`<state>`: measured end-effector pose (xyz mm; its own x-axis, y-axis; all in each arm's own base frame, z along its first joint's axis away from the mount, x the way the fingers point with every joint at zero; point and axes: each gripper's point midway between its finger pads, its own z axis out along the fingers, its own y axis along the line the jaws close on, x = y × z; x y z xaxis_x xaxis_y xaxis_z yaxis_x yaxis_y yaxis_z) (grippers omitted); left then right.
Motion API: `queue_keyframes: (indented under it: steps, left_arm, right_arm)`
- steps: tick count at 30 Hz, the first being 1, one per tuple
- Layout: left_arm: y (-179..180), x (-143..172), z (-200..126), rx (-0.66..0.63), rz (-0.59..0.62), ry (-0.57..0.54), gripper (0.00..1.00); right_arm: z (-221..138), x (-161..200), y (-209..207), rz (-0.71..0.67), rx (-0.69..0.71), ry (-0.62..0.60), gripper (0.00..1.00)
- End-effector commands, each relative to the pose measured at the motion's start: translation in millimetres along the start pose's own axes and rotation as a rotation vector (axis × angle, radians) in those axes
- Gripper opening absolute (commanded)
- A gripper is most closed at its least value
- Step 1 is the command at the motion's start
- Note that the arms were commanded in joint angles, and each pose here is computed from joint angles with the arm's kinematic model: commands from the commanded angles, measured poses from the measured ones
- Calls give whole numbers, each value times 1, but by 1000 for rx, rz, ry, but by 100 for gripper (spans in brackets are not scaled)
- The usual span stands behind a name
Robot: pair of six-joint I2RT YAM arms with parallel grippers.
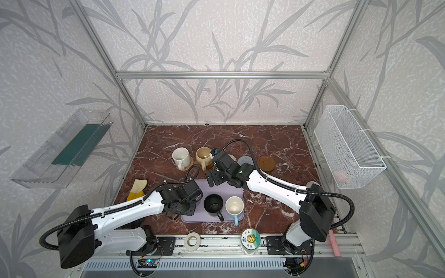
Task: Place cups on coasters
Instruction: Pick up the cup from the tray.
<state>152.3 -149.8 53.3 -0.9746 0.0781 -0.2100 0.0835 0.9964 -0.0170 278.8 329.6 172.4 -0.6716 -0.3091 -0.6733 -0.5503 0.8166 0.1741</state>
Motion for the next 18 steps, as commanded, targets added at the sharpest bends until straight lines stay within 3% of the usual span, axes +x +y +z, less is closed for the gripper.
queue_keyframes:
  steps: [1, 11, 18]
  left_arm:
    - [5, -9, 3, -29, -19, -53, 37]
    - [7, -8, 7, -36, -22, -58, 26]
    - [8, -10, 4, -42, -23, -67, 8]
  right_arm:
    - [-9, -4, -4, 8, 10, -22, 99]
    - [-9, -1, -6, 12, 20, -20, 99]
    - [-8, -4, -6, 16, 18, -26, 99]
